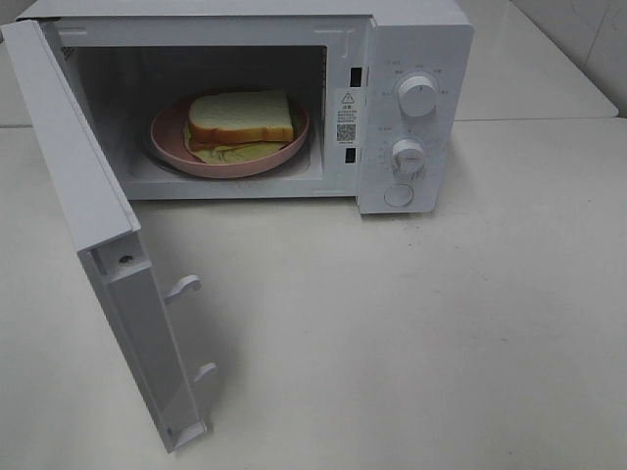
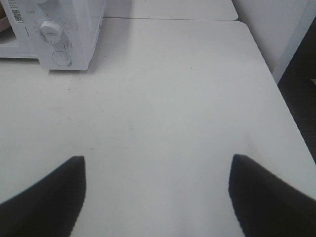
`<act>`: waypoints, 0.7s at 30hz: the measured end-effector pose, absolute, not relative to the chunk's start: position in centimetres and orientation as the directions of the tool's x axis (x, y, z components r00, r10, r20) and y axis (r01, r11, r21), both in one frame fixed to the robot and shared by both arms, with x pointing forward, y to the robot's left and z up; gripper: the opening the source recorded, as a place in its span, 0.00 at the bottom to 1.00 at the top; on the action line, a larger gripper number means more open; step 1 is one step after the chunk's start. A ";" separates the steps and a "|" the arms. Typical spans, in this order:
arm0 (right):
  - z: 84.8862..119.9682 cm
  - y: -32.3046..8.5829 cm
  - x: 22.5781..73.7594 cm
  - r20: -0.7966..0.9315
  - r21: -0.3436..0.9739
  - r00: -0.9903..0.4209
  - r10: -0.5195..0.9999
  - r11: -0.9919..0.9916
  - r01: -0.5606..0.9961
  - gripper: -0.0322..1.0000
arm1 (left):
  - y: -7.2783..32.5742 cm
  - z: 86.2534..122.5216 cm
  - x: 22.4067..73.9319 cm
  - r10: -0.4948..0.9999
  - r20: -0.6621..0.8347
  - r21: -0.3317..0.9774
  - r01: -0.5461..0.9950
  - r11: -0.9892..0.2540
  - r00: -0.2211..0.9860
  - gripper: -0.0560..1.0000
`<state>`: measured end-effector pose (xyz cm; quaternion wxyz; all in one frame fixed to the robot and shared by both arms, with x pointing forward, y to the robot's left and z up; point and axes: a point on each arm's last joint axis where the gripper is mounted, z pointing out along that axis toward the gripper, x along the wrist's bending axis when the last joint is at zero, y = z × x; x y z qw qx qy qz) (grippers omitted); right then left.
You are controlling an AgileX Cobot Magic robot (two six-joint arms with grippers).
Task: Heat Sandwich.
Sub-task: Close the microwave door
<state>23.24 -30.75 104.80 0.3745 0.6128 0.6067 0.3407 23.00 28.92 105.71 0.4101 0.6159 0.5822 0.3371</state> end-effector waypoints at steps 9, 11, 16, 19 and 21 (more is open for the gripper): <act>104.8 -30.7 23.2 -0.037 0.872 0.032 0.999 0.017 0.488 0.78 | 28.9 105.7 23.0 0.994 -0.062 0.898 0.441 0.014 0.095 0.97; 104.8 -30.7 23.2 -0.037 0.872 0.032 0.999 0.017 0.488 0.78 | 28.9 105.7 23.0 0.994 -0.062 0.898 0.441 0.014 0.095 0.97; 104.8 -30.7 23.2 -0.037 0.872 0.032 0.999 0.017 0.488 0.78 | 28.9 105.7 23.1 0.992 -0.094 0.892 0.449 0.049 0.079 0.95; 104.8 -30.7 23.2 -0.037 0.872 0.032 0.999 0.017 0.488 0.78 | 28.9 105.9 23.9 0.992 -0.111 0.872 0.485 0.065 0.067 0.88; 104.8 -30.7 23.2 -0.037 0.872 0.032 0.999 0.017 0.488 0.78 | 29.0 106.0 24.1 0.992 -0.112 0.870 0.488 0.066 0.066 0.87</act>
